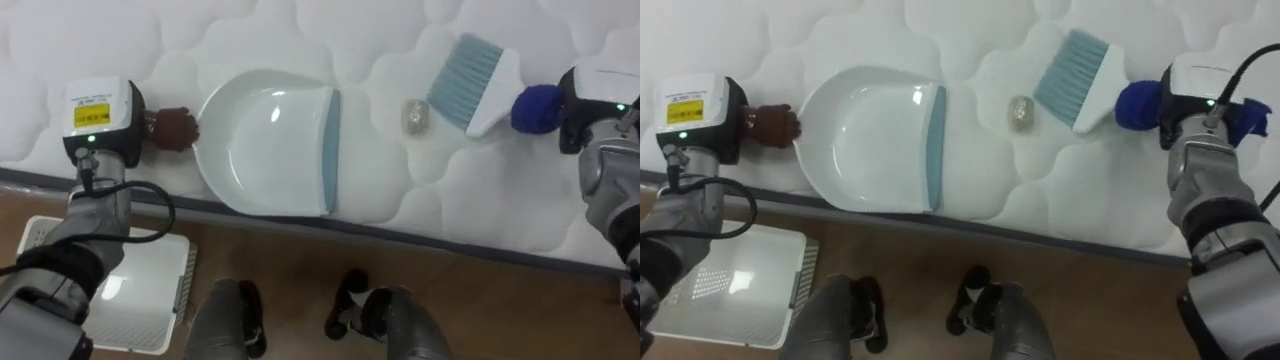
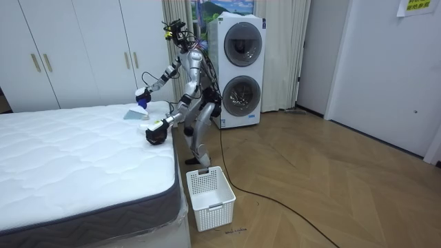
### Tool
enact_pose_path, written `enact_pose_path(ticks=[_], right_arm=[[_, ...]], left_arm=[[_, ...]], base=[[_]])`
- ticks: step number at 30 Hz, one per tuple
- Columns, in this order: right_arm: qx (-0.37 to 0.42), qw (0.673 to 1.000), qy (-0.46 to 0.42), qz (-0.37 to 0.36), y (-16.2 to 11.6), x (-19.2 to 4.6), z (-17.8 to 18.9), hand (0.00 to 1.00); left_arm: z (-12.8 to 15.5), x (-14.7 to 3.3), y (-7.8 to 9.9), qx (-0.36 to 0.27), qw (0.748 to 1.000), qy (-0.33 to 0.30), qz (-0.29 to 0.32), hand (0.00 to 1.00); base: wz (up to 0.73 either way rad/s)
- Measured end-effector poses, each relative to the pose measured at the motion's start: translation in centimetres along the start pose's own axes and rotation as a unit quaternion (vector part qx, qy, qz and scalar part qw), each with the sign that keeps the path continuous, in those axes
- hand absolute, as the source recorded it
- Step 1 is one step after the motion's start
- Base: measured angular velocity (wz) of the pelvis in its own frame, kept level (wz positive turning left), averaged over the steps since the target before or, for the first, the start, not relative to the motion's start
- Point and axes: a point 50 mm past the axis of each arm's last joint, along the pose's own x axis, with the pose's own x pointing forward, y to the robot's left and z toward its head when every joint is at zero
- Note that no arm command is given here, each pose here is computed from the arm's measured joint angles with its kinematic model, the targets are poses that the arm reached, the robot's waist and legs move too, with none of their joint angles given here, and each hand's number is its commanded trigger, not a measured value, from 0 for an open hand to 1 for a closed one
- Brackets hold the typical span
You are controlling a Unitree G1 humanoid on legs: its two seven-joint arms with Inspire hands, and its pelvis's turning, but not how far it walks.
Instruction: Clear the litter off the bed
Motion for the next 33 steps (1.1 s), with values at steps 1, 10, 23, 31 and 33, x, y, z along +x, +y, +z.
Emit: enact_pose_path(ticks=[1, 10, 23, 31, 33], right_arm=[[-0.006, 1.000, -0.002, -0.002, -0.2, 0.1, 0.0, 1.00], [-0.104, 0.992, -0.056, -0.051, -2.2, 0.5, 1.3, 1.00], [-0.167, 0.981, -0.081, -0.057, -2.8, 0.7, 2.0, 1.00], [-0.200, 0.972, -0.106, -0.066, -3.2, 0.6, 2.8, 1.00], [-0.200, 0.972, -0.106, -0.066, -3.3, 0.6, 2.8, 1.00]], left_arm=[[-0.1, 0.1, 0.1, 0.005, 1.000, -0.002, 0.002, 1.00], [-0.7, 0.6, 0.9, 0.032, 0.999, -0.008, 0.015, 1.00], [-0.9, 0.7, 1.1, 0.043, 0.999, -0.013, 0.017, 1.00], [-1.7, 0.9, 1.3, 0.049, 0.999, -0.012, 0.008, 1.00], [-1.8, 0.9, 1.4, 0.049, 0.999, -0.012, 0.008, 1.00]], base=[[-0.07], [-0.02], [-0.04], [-0.09], [-0.04]])
